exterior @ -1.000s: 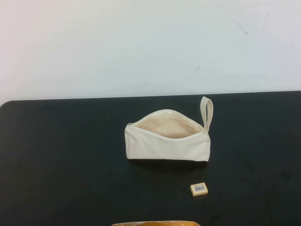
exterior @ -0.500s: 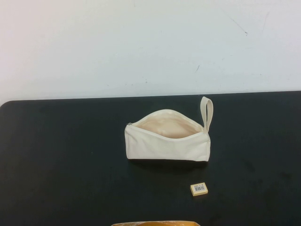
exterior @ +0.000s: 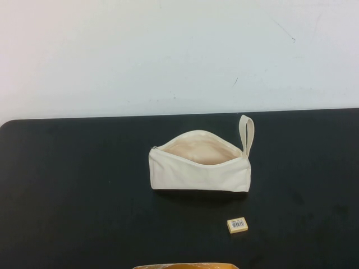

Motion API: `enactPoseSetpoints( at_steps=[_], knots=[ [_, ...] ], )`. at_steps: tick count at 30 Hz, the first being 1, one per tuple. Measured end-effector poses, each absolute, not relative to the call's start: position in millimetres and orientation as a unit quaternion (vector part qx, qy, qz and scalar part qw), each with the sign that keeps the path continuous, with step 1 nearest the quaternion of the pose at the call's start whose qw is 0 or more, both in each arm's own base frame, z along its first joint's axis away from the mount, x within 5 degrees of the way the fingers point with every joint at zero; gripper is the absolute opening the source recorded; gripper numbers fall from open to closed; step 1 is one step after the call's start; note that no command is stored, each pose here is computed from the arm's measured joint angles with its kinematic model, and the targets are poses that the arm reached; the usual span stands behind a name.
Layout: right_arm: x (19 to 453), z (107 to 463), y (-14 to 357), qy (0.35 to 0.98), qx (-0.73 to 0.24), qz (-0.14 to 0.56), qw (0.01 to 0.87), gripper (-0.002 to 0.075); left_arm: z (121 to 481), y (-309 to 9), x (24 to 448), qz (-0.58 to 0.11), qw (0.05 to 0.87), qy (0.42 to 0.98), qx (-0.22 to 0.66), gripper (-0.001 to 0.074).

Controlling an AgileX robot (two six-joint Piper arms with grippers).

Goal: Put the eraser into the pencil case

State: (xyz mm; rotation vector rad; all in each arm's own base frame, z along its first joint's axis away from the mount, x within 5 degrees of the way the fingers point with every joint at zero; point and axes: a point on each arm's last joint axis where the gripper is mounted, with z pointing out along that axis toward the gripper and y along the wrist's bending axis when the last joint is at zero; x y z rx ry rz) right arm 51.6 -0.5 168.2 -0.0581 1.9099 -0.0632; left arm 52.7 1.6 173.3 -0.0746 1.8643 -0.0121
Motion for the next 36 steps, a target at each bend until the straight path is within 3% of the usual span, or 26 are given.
enactPoseSetpoints(
  at_steps=[36],
  knots=[
    [51.6,168.2,-0.5,0.816,-0.025,-0.027,0.577,-0.0001,173.3,3.5,52.6,0.005,0.595,0.802,-0.046,-0.0003]
  ],
)
